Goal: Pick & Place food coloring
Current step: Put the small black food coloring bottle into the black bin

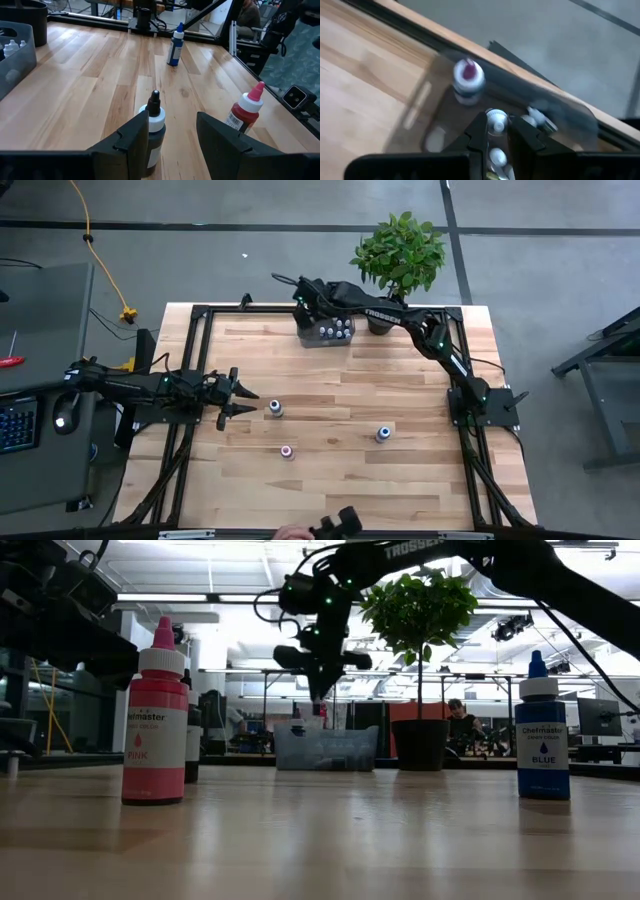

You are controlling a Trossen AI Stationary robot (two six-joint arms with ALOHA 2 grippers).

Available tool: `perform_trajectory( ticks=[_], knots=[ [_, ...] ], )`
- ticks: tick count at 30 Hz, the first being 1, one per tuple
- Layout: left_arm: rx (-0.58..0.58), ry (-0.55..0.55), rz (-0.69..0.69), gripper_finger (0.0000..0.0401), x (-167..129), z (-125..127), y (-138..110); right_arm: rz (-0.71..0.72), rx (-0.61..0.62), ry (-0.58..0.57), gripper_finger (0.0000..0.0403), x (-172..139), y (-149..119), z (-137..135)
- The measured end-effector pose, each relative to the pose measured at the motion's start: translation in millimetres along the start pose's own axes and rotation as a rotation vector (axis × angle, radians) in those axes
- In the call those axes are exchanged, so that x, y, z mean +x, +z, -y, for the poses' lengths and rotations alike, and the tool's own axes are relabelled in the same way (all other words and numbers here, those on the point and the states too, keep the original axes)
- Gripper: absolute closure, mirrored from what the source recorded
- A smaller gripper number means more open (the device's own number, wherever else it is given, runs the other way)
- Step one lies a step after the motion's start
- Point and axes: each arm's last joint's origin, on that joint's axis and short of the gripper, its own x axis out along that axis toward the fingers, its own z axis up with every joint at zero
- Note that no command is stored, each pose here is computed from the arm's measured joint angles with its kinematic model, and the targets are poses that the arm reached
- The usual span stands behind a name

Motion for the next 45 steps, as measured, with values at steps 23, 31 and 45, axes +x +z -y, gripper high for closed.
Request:
perform_trajectory(
  ticks=[23, 31, 45],
  knots=[
    [0.000, 0.000, 0.000, 0.0238, 0.0, 0.0, 0.0, -0.101, 0.187, -0.074, 0.0360, 25.3, -6.6, 12.0],
    [0.000, 0.000, 0.000, 0.0238, 0.0, 0.0, 0.0, -0.098, 0.280, -0.091, 0.0360, 28.4, -7.2, 13.0],
    [0.000, 0.000, 0.000, 0.0238, 0.0, 0.0, 0.0, -0.153, 0.364, -0.071, 0.0360, 59.4, -37.8, 4.4]
  ],
)
